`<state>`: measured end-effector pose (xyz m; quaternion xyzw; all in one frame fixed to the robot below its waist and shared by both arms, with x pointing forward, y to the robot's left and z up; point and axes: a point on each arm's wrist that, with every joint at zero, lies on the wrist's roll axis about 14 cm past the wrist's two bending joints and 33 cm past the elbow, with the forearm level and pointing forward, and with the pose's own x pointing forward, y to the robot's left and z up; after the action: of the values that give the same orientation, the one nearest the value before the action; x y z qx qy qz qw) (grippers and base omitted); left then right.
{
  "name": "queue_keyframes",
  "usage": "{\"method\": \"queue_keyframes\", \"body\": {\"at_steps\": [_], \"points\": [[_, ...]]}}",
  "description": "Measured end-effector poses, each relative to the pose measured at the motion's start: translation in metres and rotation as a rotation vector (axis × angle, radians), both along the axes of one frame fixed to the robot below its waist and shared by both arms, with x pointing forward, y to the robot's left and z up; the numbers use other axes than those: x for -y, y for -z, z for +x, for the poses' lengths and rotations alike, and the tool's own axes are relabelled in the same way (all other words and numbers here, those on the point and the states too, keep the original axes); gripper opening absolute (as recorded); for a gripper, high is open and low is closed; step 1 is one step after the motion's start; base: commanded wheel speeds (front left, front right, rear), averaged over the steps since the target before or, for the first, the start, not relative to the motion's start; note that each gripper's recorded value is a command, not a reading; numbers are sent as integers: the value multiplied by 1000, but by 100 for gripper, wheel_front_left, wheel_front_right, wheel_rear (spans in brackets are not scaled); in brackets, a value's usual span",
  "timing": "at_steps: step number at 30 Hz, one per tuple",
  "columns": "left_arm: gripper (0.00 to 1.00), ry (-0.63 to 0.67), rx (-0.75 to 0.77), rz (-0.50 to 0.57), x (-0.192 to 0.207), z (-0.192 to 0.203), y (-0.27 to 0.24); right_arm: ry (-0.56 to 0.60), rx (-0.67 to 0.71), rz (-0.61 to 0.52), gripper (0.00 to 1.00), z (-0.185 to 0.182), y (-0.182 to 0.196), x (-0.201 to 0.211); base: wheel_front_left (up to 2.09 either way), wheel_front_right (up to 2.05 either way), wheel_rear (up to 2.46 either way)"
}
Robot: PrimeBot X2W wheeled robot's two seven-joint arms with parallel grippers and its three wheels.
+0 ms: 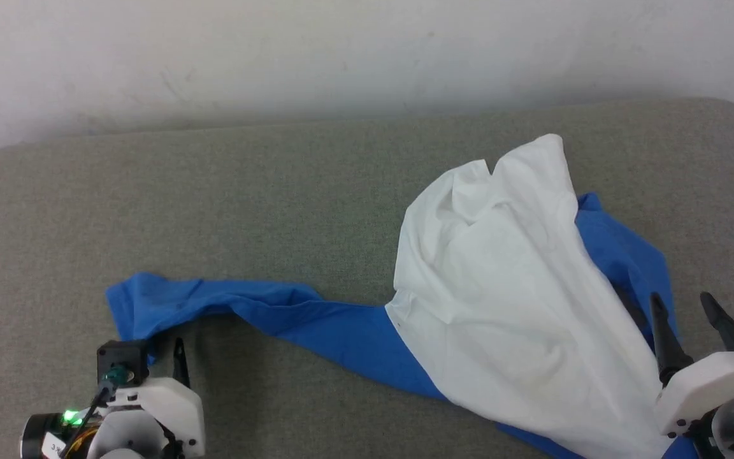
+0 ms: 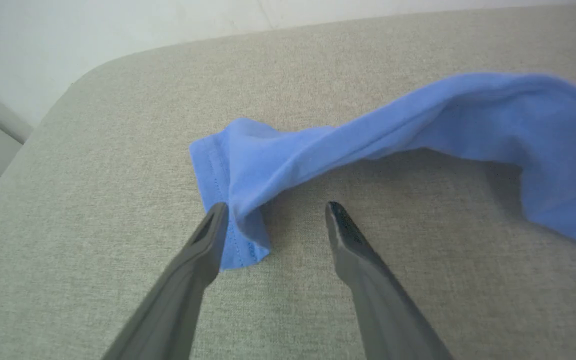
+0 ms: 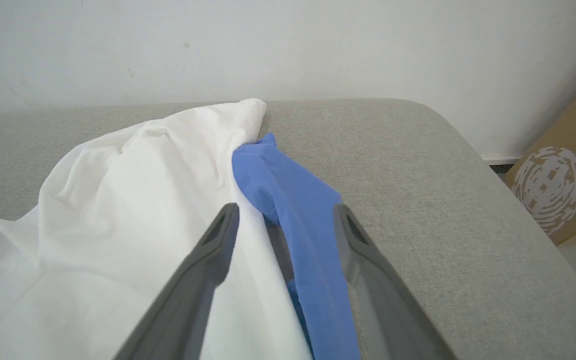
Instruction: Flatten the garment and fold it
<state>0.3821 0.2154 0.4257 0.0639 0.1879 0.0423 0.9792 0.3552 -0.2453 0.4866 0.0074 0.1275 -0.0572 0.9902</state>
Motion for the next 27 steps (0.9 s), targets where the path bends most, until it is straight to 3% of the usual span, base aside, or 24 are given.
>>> {"method": "queue_keyframes", "body": {"at_steps": [7, 8, 9, 14, 27], "points": [[100, -9, -78, 35, -9, 8, 16, 3, -40, 10, 100, 9, 18, 0, 0, 0, 0], [38, -8, -90, 32, -8, 9, 18, 3, -44, 10, 100, 10, 20, 0, 0, 0, 0], [0, 0, -95, 19, -7, 10, 20, 3, -51, 12, 100, 11, 23, 0, 0, 0, 0], [0, 23, -25, 10, -5, 14, 5, 5, -72, 18, 100, 12, 31, -1, 0, 0, 0], [0, 20, 446, 120, -23, 15, -154, -6, -2, 27, 100, 6, 11, -5, 0, 0, 0]]}}
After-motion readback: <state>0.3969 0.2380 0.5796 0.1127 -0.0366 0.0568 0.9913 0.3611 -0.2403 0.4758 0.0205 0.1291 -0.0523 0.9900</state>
